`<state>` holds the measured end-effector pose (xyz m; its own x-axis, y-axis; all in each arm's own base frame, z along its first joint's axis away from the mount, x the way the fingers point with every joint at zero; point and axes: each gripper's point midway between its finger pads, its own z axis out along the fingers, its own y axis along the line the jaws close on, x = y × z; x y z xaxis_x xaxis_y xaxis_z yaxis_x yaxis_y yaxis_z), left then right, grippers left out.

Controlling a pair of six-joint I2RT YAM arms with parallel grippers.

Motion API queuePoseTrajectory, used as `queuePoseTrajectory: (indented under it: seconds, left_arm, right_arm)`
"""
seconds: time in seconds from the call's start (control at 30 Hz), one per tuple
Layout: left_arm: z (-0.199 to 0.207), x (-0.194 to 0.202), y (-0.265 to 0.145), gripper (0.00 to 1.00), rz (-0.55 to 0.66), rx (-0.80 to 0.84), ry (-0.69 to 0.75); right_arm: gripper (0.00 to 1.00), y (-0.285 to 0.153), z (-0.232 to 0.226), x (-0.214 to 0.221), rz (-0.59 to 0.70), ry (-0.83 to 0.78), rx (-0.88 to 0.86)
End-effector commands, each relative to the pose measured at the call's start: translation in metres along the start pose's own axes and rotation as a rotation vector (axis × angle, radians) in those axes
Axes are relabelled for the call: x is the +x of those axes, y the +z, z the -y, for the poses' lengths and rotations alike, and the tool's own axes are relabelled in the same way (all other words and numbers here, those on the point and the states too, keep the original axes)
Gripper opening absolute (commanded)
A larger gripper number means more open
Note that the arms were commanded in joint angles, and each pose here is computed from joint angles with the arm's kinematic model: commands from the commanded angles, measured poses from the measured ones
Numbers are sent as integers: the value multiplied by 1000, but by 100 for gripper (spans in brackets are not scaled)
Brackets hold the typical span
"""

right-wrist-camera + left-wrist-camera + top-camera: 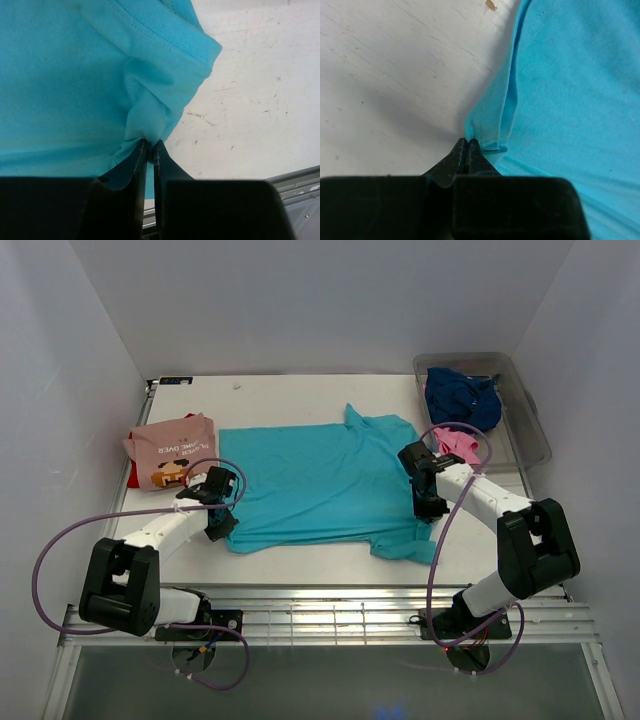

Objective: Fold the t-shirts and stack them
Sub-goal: Flatten out the tshirt

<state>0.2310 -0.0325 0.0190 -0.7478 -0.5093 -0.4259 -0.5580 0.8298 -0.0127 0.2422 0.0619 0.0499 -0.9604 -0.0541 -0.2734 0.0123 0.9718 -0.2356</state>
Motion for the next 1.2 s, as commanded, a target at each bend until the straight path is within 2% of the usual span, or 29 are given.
queuePoseTrajectory:
  seconds: [0.0,0.27,0.47,0.57,0.77,0.97,1.03,1.07,1.13,1.17]
  left_arm:
    - [-28,-16,-3,0,52,-146,-8]
    - [-30,-22,5,0,14,-150,6]
    - [-31,-18,10,0,-15,-157,16]
    - [-32,-23,9,0,-7,-153,3]
    - [-32,-39,9,0,-1,-153,12]
    - [-30,-39,10,0,-16,-142,25]
    - [-27,-40,10,0,-21,-126,31]
    - [-21,-40,9,0,-27,-96,26]
    - [-14,-43,6,0,-23,-60,23]
    - [-9,-46,3,0,-14,-33,17]
  right_arm:
    - [8,-13,34,-10,30,1,146]
    - [10,-4,46,-6,-17,-3,185]
    - [22,2,45,2,-59,-22,180]
    - [24,4,51,4,-73,-10,206]
    - [24,9,55,3,-91,12,194]
    - [25,22,51,15,-182,-16,203]
    - [25,20,46,9,-154,-9,173]
    - [28,10,44,-1,-102,5,142]
    - [36,-5,33,-16,-31,3,53]
    - [45,-21,27,-28,34,13,-9]
